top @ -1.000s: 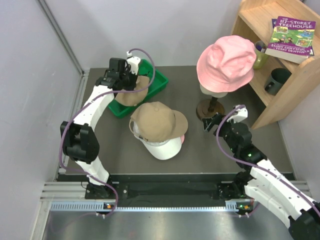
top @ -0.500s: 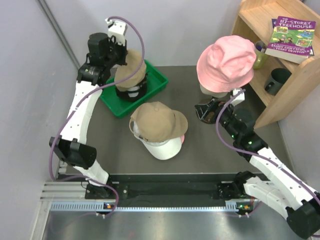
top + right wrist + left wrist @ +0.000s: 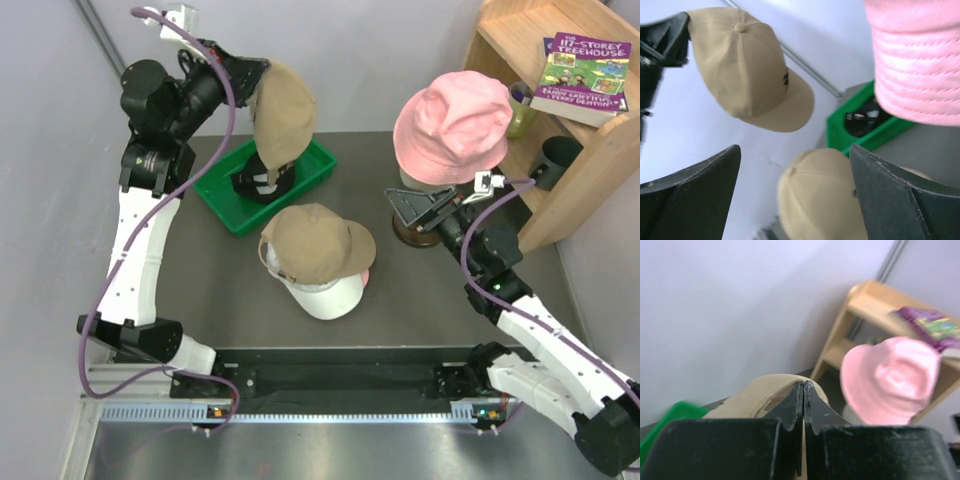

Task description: Stack the hats

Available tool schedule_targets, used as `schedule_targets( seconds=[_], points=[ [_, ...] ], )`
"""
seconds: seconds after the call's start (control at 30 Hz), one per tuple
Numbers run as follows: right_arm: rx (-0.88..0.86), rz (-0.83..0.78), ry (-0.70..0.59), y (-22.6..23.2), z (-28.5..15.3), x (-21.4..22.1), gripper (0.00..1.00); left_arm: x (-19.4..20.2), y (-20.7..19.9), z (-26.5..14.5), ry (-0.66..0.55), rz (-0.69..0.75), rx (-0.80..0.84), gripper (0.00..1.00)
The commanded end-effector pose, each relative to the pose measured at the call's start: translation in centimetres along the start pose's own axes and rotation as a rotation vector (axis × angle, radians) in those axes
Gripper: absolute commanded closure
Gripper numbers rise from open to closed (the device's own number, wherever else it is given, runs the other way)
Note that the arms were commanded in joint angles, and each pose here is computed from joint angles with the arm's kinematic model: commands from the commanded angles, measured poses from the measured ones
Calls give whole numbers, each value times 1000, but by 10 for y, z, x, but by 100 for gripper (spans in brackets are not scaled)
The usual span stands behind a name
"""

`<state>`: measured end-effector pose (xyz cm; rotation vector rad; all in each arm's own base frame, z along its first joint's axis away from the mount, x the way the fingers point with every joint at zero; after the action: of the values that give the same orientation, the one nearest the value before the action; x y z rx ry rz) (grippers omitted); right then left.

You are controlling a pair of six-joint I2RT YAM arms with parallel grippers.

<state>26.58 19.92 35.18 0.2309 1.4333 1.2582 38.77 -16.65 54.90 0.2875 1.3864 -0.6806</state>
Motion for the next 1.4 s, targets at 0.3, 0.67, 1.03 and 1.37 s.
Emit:
schedule_targets(
  seconds=[0.3,0.67,1.03,1.37],
  points=[
    [-248,488,-14,54,5,22,11,-95,-104,-41,-293,-310,295,100],
    [-350,719,19,69,-5,61,11,-97,-187,-48,-322,-460,421,100],
    [-570,760,-81,94,-23,39,11,-84,-232,-54,-274,-537,498,100],
    [-675,731,-126,112,-25,25,11,-82,-242,-55,-260,-545,502,100]
  ],
)
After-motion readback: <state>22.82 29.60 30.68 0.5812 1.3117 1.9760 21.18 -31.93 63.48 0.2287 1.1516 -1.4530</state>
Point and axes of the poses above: each gripper's point midway between its finger pads, its own z axis out along the fingers, its own y axis along the line the jaws close on, x = y × z, the point moved 1 cm from there along -z, back along the fingers, and after that the axes turned 4 degrees about z, right-handed, at the moved point
